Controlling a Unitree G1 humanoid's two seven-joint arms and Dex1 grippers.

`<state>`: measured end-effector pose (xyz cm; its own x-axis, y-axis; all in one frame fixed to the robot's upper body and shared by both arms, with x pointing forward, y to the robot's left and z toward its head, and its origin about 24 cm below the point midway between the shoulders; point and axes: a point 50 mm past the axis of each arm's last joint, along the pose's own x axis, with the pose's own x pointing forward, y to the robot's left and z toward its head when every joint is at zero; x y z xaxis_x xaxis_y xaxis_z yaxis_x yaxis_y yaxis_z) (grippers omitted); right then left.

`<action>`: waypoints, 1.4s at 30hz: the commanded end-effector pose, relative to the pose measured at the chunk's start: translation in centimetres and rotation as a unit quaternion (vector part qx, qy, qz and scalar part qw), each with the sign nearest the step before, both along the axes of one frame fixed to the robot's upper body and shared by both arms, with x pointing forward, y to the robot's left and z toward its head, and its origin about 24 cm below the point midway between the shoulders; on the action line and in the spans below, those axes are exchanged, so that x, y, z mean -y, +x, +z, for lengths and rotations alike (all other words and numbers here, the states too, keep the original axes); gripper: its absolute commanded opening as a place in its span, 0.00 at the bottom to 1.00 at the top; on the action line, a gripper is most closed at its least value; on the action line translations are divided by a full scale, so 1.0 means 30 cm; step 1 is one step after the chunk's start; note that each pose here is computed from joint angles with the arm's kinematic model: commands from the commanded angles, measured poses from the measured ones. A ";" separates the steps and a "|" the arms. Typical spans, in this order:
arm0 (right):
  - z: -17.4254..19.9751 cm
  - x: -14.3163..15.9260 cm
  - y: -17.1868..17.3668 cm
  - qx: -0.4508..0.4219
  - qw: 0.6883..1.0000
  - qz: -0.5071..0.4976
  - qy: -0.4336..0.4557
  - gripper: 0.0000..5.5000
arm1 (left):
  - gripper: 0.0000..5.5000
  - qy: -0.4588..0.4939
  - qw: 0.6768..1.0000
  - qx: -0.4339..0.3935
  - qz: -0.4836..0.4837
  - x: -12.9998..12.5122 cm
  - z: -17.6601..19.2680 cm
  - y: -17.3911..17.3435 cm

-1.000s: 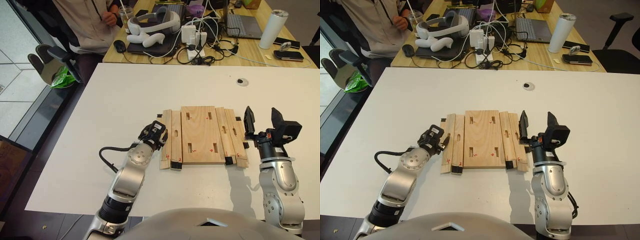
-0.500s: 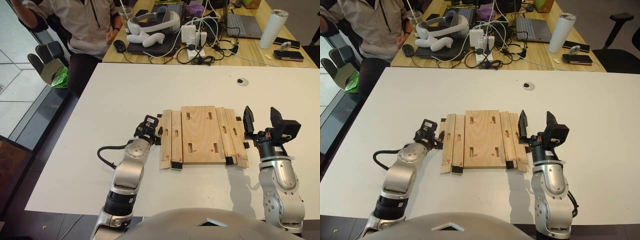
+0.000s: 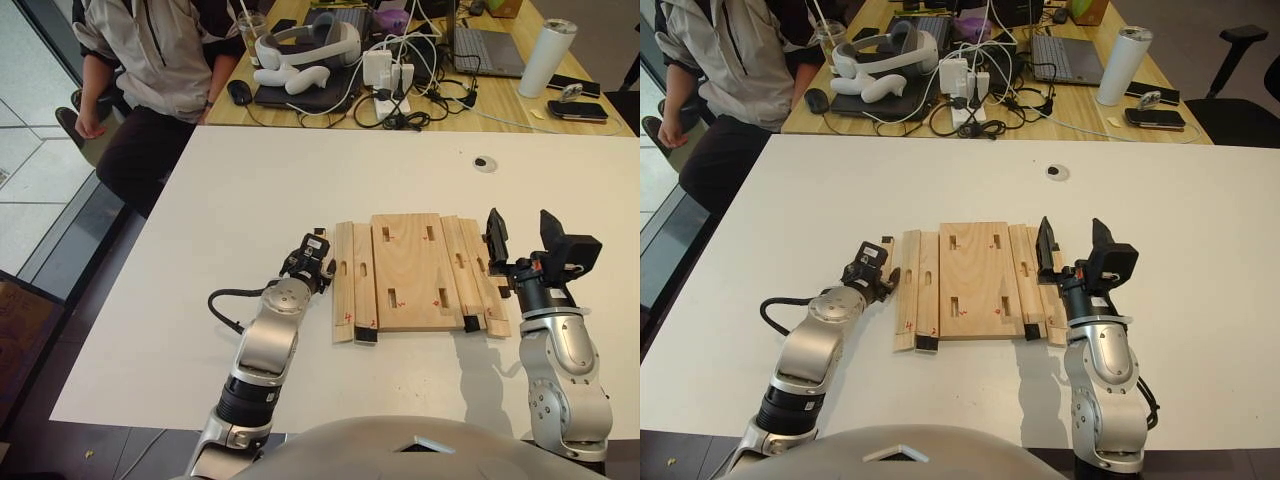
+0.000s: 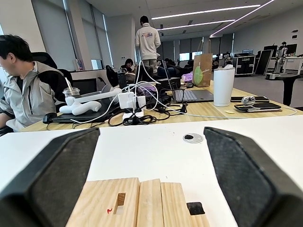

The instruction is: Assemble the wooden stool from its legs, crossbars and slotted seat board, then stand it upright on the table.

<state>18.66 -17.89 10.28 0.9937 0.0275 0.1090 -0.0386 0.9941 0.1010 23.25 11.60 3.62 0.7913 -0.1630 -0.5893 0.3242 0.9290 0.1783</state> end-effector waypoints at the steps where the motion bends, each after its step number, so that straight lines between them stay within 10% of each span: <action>1: 0.003 0.009 0.005 -0.002 1.000 0.000 -0.004 0.75 | 0.58 -0.008 0.999 -0.037 0.019 -0.026 -0.024 -0.008; 16: 0.009 0.017 0.014 0.003 1.000 -0.002 -0.007 0.75 | 0.58 0.003 0.994 0.033 0.102 -0.088 0.023 0.046; 27: 0.015 0.018 0.018 0.006 1.000 -0.007 -0.004 0.75 | 0.58 -0.064 0.982 -0.100 0.150 -0.110 -0.071 0.001; 42: 0.051 0.001 0.040 0.030 0.999 -0.018 0.024 0.75 | 0.24 -0.070 0.990 -0.089 0.085 -0.142 -0.028 0.046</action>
<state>19.49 -18.25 11.26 0.9878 -0.0234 0.1537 0.0049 0.9928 0.1197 24.95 15.47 3.38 0.7240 -0.1197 -0.6793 0.1626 0.9867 -0.0005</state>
